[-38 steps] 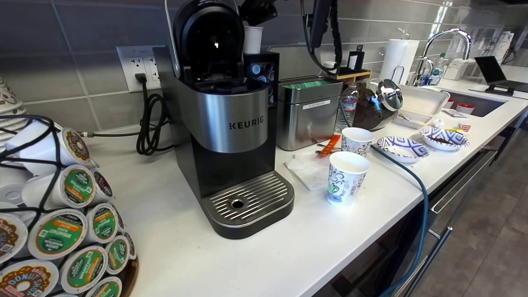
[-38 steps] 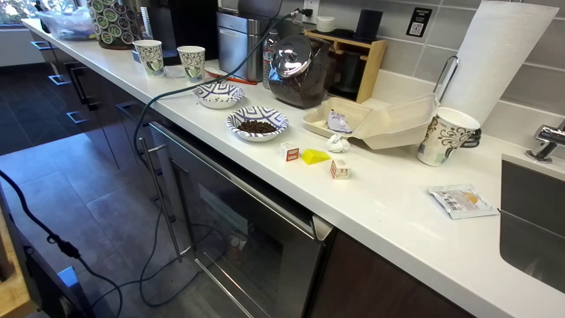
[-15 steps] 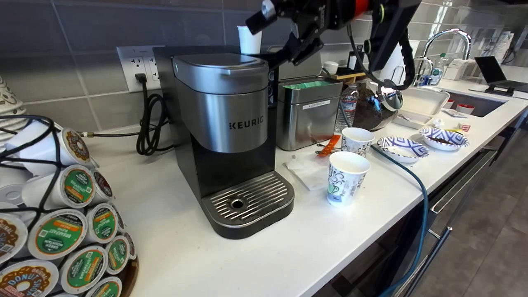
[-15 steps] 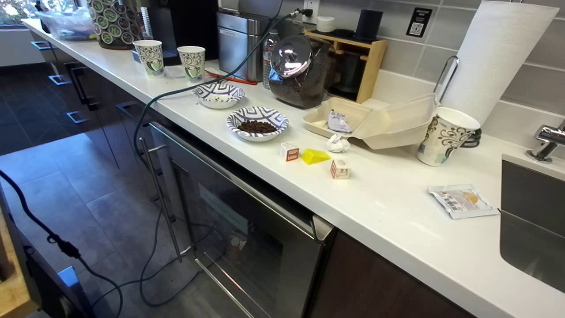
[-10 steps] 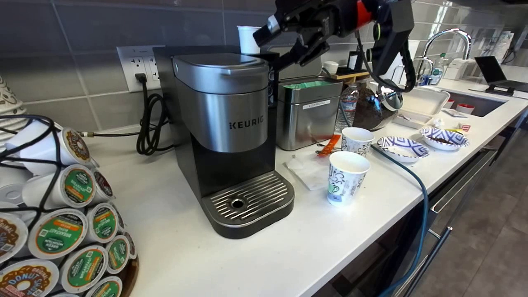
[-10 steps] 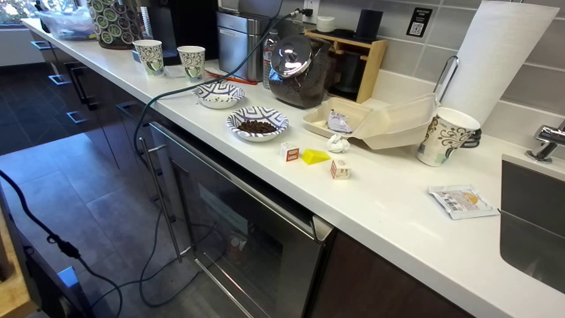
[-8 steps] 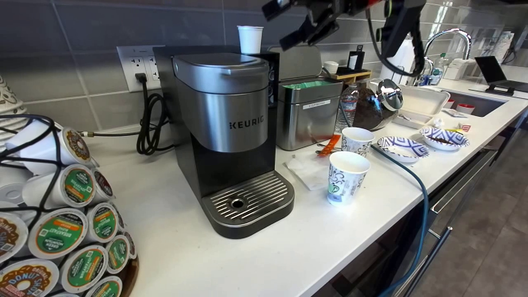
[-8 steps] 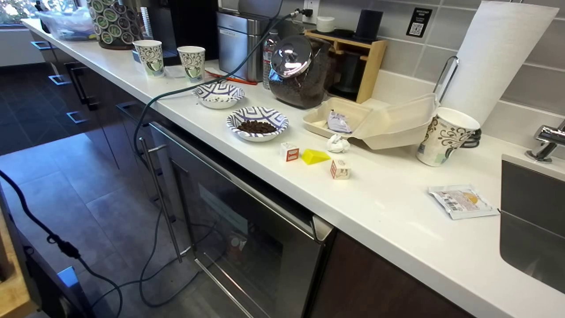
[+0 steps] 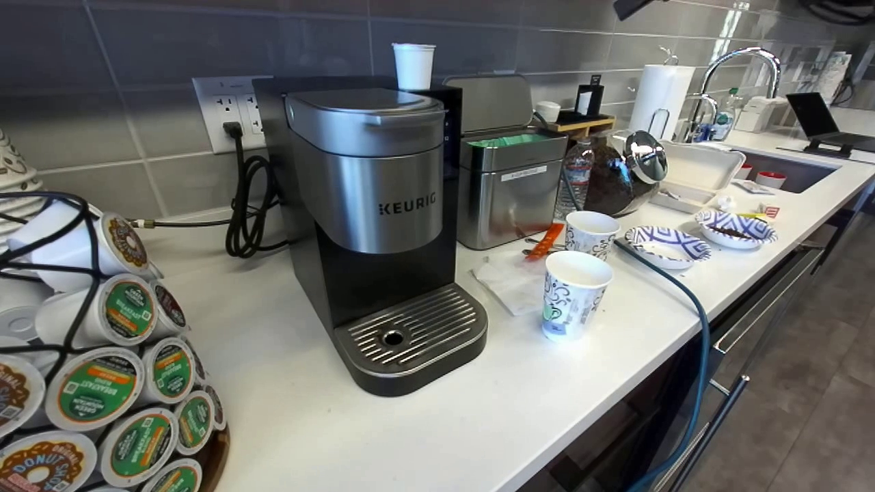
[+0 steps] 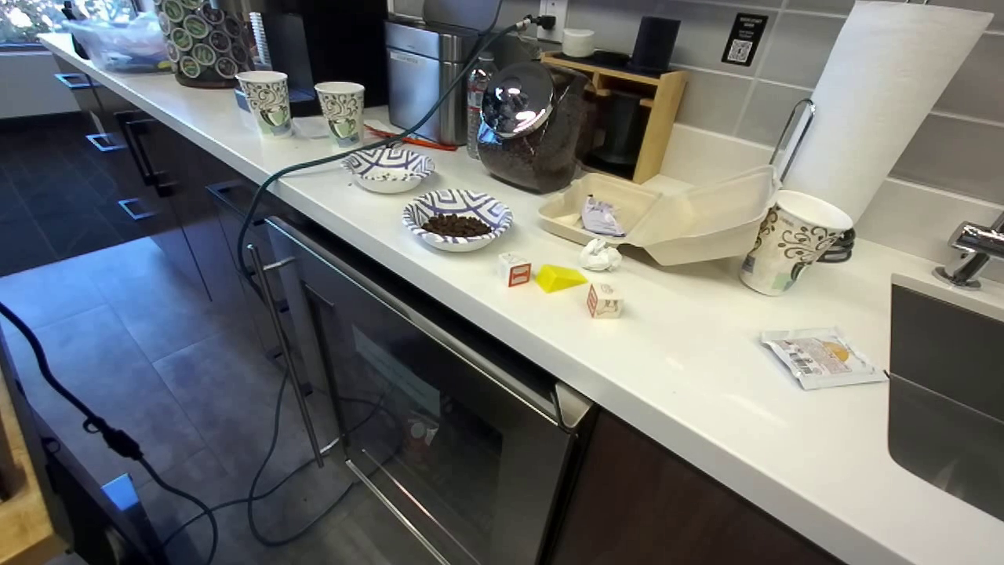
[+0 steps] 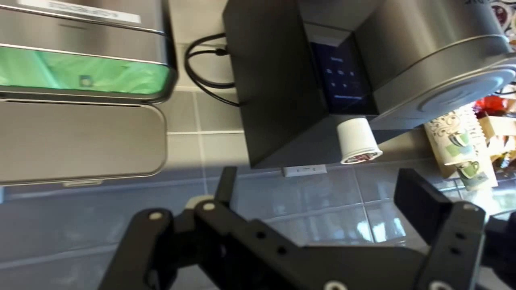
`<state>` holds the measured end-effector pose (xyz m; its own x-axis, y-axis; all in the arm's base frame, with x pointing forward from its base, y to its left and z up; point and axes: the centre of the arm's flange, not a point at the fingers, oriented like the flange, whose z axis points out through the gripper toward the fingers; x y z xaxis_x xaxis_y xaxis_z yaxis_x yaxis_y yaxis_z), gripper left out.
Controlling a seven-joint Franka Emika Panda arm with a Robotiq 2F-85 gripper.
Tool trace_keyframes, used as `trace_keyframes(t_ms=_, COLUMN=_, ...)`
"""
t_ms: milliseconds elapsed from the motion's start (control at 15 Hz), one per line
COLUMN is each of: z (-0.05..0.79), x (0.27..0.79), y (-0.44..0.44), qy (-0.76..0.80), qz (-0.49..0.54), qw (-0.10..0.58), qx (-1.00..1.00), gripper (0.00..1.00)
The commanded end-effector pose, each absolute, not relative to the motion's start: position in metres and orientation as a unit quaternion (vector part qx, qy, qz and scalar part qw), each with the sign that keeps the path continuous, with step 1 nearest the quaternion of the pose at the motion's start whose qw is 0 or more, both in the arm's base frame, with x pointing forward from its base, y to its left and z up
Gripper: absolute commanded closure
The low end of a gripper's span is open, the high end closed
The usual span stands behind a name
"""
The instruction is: Close the coffeemaker.
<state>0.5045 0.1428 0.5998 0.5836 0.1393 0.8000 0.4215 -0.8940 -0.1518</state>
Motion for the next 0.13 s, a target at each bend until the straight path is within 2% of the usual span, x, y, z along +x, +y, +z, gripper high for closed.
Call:
trace_keyframes(t_ms=0, z=0.62, x=0.422, y=0.104, qy=-0.13, qz=-0.463, qw=0.109, qx=-0.87, gripper=0.0)
trace_keyframes(t_ms=67, z=0.611, x=0.475, y=0.117, qy=-0.147, qz=-0.445, qw=0.133, qx=-0.873, gripper=0.0)
